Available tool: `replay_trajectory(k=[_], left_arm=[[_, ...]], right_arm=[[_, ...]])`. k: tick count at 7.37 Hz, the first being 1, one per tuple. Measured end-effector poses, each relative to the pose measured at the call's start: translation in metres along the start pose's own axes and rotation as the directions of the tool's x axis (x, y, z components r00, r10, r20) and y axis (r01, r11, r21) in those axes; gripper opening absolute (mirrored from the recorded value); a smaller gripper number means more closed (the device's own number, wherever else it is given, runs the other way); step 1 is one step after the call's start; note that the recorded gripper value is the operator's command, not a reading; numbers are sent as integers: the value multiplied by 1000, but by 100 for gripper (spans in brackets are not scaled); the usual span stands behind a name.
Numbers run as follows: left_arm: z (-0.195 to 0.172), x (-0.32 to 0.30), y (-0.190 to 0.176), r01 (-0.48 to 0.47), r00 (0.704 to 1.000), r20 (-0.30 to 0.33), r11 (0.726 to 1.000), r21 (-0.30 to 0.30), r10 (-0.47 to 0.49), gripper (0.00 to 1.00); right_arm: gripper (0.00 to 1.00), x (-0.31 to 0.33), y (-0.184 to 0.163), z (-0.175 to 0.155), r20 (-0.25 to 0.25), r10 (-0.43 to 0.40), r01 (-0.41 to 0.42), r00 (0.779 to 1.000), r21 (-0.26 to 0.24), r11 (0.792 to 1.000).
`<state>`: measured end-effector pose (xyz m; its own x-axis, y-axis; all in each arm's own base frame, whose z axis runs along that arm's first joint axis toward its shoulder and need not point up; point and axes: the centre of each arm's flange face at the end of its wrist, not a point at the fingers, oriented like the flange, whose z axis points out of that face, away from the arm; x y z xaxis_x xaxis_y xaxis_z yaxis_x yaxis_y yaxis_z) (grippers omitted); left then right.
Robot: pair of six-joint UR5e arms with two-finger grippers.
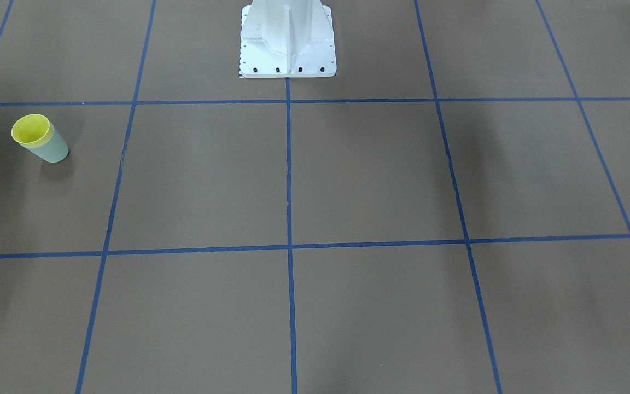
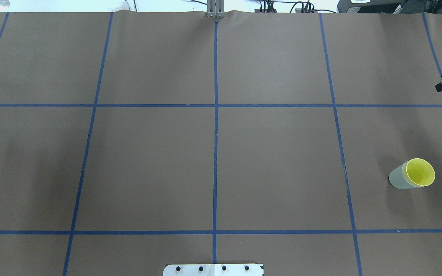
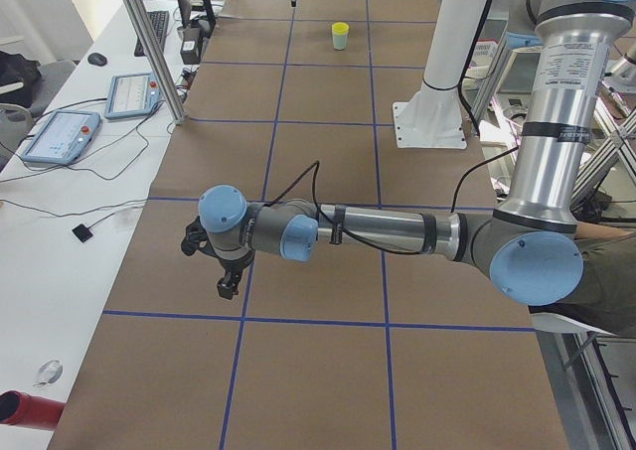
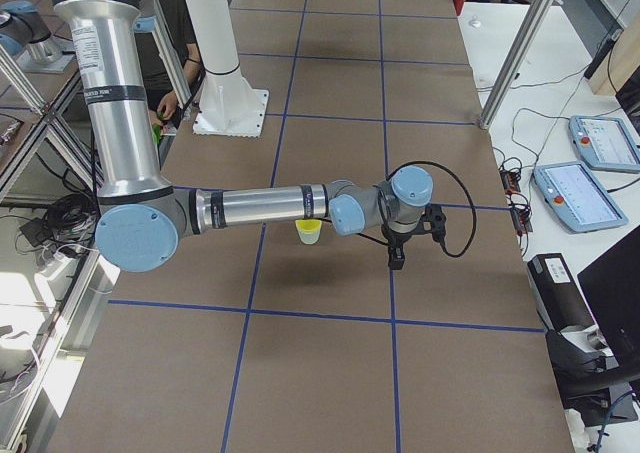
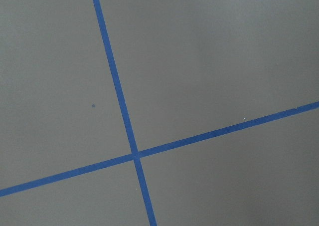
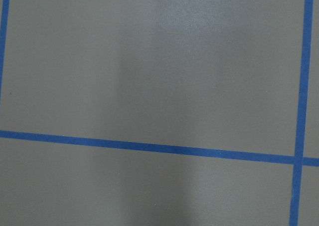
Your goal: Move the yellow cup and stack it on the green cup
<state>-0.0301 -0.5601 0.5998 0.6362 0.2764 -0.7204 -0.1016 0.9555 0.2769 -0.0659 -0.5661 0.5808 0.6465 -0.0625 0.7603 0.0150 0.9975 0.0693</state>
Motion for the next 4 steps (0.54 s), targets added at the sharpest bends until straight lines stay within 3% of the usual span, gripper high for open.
replay_trajectory(k=[4], left_arm=[[0,0,1,-1,1000,-3,1000,2,1,100]], right_arm=[[99,2,1,2,-1,7,-7,1000,-4,1000]])
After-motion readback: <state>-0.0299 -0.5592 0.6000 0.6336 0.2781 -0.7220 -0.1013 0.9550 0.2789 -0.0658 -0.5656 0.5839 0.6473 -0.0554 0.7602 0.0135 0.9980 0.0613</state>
